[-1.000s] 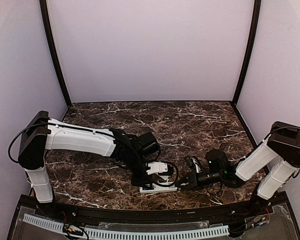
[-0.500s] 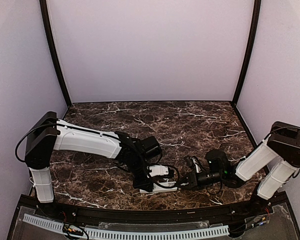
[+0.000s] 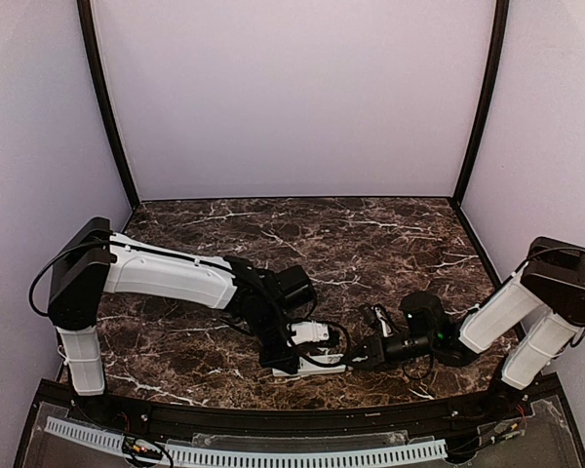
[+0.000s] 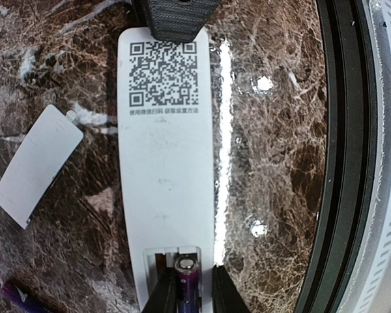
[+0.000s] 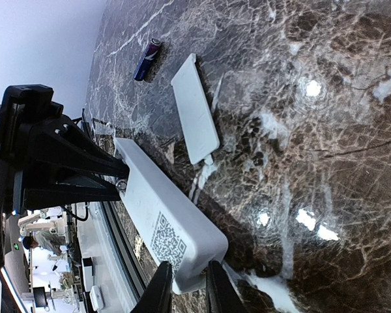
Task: Load the batteries into the remote control
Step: Pick up the battery from the battery compartment.
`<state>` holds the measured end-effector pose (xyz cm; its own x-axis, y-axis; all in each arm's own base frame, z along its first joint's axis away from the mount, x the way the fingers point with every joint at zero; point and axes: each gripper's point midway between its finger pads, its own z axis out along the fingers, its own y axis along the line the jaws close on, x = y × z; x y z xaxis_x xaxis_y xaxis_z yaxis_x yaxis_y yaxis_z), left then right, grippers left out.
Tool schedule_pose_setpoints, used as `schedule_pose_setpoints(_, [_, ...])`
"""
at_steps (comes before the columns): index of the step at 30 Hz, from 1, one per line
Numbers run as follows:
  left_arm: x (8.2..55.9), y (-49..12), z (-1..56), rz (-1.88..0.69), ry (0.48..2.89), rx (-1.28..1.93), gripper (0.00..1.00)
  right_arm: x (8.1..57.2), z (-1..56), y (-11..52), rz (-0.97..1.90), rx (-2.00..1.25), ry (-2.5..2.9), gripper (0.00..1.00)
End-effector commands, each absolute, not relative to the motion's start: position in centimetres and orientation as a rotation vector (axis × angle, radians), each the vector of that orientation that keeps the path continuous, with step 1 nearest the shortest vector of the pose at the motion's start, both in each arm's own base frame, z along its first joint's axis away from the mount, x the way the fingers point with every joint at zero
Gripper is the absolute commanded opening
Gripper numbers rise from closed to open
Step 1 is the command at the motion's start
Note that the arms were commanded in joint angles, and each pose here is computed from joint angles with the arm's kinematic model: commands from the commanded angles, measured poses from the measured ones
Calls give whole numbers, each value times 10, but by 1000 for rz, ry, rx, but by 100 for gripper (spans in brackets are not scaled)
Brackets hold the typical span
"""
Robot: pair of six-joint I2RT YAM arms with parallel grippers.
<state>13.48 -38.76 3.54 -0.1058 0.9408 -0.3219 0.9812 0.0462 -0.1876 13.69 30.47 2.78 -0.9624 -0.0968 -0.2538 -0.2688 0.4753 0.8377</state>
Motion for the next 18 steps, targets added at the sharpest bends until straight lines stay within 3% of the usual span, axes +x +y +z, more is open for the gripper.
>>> schedule_pose_setpoints(1, [144,-396,60,-531,2107,1957,8,138,34,308,1509,-348,2508,18])
schedule_pose_setpoints(18, [165,-400,74,-424,1991,1808,4,139,34,308,1509,-346,2507,18])
